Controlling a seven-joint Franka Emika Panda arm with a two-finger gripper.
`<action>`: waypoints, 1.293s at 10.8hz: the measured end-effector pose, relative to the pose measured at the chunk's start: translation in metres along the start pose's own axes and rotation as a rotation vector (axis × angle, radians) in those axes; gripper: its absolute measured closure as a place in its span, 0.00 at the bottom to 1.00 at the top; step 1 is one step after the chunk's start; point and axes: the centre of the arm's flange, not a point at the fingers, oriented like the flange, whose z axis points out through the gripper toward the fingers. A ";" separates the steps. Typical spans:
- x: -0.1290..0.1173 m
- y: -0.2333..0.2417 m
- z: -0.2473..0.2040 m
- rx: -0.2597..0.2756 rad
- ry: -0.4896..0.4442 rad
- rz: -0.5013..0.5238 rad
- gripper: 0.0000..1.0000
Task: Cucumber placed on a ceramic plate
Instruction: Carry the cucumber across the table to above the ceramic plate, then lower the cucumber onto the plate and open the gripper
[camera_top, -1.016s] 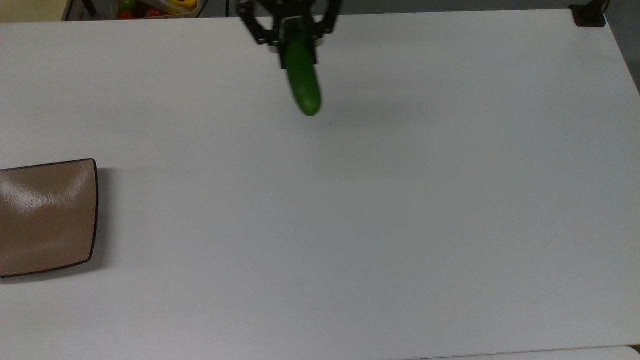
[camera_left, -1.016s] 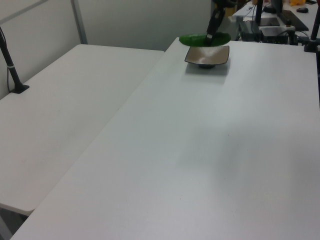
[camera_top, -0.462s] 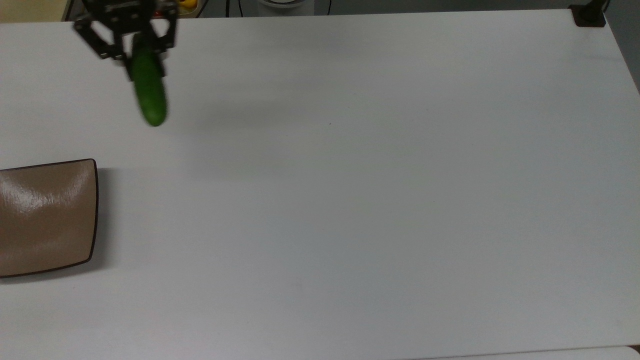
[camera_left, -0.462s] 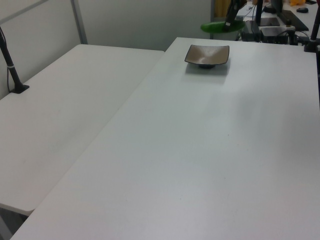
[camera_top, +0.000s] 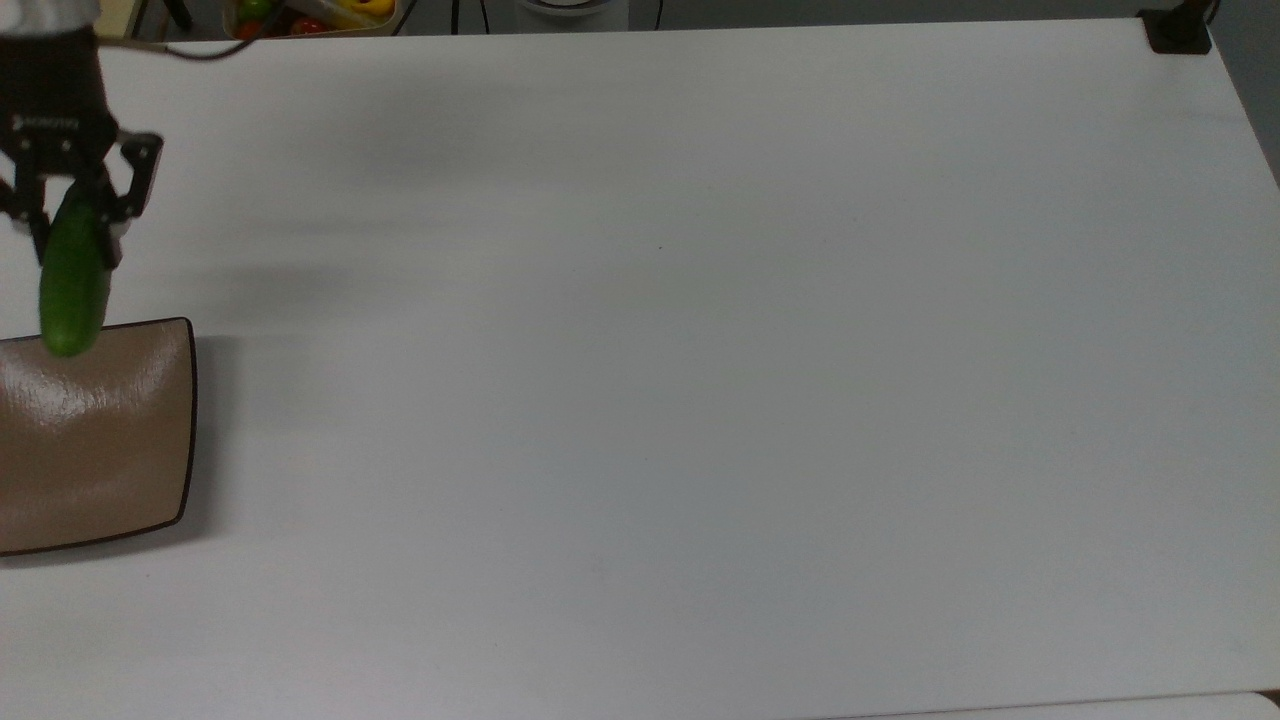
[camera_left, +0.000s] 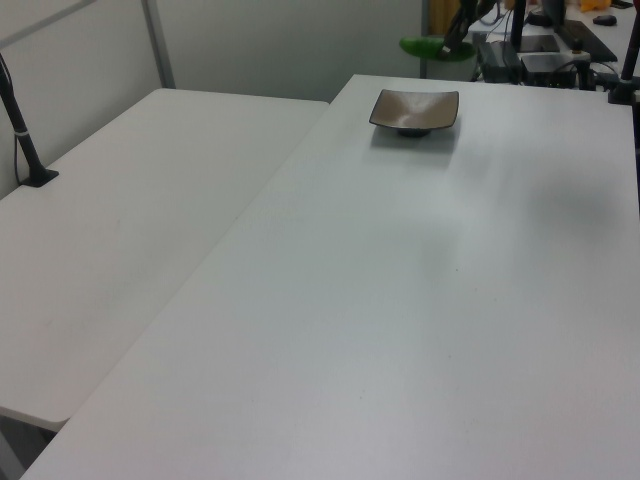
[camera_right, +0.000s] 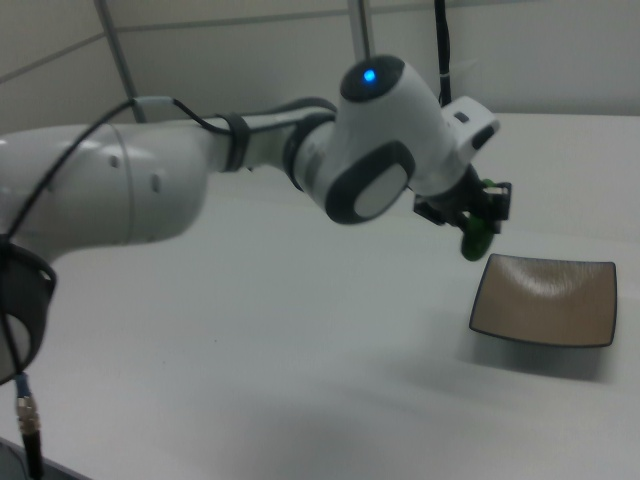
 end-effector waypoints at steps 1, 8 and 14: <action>-0.007 0.008 0.023 -0.031 0.025 0.004 0.57; -0.042 0.015 0.155 -0.125 0.077 -0.052 0.57; -0.046 0.014 0.176 -0.133 0.053 -0.105 0.11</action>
